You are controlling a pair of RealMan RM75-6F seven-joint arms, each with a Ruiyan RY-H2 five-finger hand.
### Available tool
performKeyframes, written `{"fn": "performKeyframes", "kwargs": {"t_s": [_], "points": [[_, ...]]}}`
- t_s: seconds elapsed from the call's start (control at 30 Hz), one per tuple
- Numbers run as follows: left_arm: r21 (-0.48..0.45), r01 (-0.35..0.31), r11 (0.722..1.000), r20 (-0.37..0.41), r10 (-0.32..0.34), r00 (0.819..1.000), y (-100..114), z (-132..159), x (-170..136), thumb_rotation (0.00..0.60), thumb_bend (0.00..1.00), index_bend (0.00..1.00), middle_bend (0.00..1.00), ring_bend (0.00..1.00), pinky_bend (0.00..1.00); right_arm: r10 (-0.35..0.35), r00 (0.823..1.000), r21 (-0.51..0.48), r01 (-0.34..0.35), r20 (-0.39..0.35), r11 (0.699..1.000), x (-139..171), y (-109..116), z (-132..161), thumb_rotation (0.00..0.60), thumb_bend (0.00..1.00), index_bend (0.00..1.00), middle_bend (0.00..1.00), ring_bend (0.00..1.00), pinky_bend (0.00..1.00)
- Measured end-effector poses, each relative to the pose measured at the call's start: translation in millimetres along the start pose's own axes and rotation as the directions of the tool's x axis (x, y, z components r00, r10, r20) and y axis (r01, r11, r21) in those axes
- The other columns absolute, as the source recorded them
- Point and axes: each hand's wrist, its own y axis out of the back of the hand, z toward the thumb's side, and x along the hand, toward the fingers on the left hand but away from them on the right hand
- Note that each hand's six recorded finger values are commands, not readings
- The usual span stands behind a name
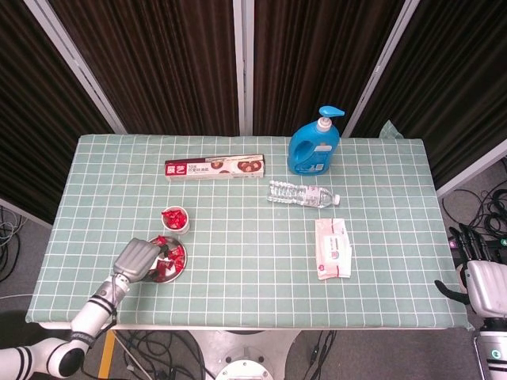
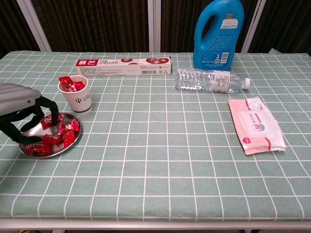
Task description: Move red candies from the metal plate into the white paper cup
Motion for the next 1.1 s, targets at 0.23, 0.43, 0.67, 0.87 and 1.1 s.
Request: {"fn": "performKeyframes", "kwargs": {"t_s": [0.23, 0.43, 0.67, 0.87, 1.1], "points": [[0.025, 0.014, 1.0, -0.007, -0.014, 1.0, -10.6, 6.1, 16.8, 0.6, 0.29, 0.48, 0.82, 0.88, 1.0, 0.001, 1.0, 0.0, -0.001, 0.006, 1.0, 0.3, 0.0, -2.2, 0.6, 0.07, 0.0, 0.02, 0.0, 0.35], [0.05, 0.044, 0.998, -0.041, -0.042, 0.998, -16.4, 1.8, 18.8, 0.6, 0.29, 0.48, 0.82, 0.88, 1.0, 0.001, 1.0, -0.002, -0.001, 0.009, 1.0, 0.3, 0.2, -3.4, 0.6, 0.07, 0.0, 0.02, 0.0, 0.35], [0.047, 0.065, 0.997, -0.049, -0.063, 0.997, -23.6, 1.2, 18.0, 0.6, 0.29, 0.49, 0.82, 0.88, 1.0, 0.003, 1.0, 0.0, -0.003, 0.006, 1.0, -0.2, -0.2, -2.0, 0.6, 0.07, 0.0, 0.02, 0.0, 0.35], [0.028, 0.056, 0.998, -0.047, -0.055, 0.997, -25.8, 1.7, 22.8, 0.6, 0.29, 0.54, 0.83, 0.88, 1.0, 0.002, 1.0, 0.0, -0.002, 0.007, 1.0, 0.2, 0.1, -1.4, 0.6, 0.07, 0.0, 0.02, 0.0, 0.35], [-0.018, 0.039, 0.999, -0.037, -0.039, 0.999, -25.6, 3.6, 25.8, 0.6, 0.38, 0.63, 0.84, 0.89, 1.0, 0.003, 1.0, 0.001, -0.003, 0.008, 1.0, 0.0, 0.1, -1.0, 0.6, 0.07, 0.0, 0.02, 0.0, 0.35]]}}
